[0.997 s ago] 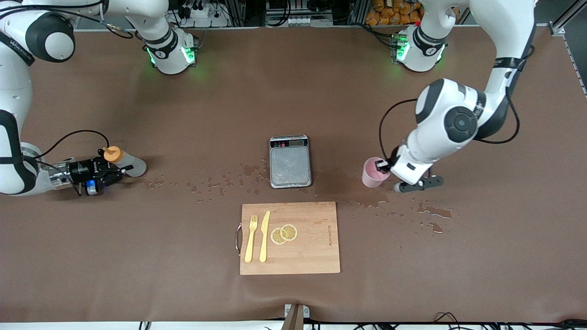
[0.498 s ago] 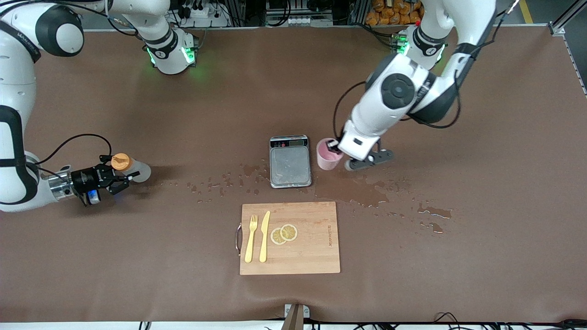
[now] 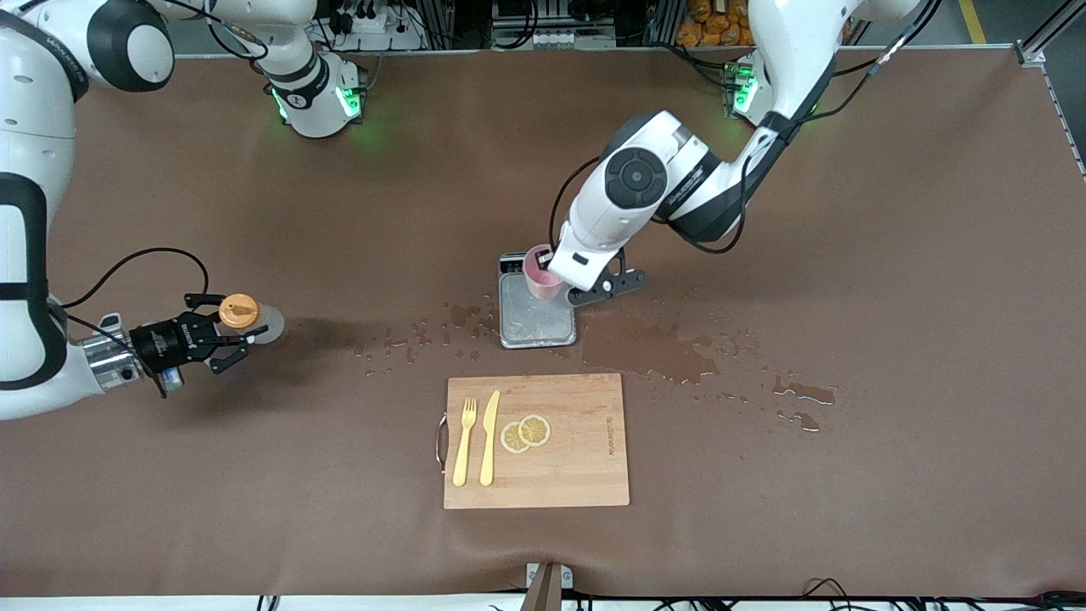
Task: Add sauce to pink cup with both arms
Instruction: 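Carry the pink cup onto the metal scale with the left gripper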
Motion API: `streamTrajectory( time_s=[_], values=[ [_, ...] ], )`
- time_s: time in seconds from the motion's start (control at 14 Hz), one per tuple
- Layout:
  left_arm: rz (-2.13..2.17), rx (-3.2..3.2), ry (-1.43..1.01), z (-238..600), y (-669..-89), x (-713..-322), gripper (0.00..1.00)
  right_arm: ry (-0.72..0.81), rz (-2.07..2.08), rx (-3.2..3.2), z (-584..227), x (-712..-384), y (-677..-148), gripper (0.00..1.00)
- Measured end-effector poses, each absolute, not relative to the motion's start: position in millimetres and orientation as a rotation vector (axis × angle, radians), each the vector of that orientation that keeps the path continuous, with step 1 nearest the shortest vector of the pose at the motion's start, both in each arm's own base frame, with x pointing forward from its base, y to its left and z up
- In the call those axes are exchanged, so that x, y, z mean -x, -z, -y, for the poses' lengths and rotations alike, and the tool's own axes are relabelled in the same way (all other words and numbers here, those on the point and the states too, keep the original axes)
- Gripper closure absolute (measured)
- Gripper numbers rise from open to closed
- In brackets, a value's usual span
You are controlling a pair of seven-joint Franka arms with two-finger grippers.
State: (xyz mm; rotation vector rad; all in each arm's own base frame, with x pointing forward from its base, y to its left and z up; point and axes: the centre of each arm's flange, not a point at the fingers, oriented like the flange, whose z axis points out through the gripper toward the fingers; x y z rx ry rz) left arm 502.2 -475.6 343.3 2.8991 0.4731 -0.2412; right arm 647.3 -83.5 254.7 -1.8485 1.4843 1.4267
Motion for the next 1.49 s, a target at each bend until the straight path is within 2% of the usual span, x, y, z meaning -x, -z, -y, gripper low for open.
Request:
streamTrajectory(
  time_s=[0.21,0.85,1.42,1.49],
  values=[
    [-0.509,-2.918,0.239,491,-314,-513,0.96,-1.437,-1.547,1.974,47,-652,-271,0.58],
    [-0.475,-2.956,0.304,514,-275,-494,0.96,-1.351,-1.707,2.278,-37,-661,-309,0.59],
    [-0.484,-2.966,0.324,512,-262,-494,0.96,-1.204,-1.877,2.458,-94,-664,-330,0.59],
    [-0.486,-2.966,0.324,513,-262,-494,0.92,-1.168,-1.908,2.489,-106,-664,-335,0.59]
  ],
)
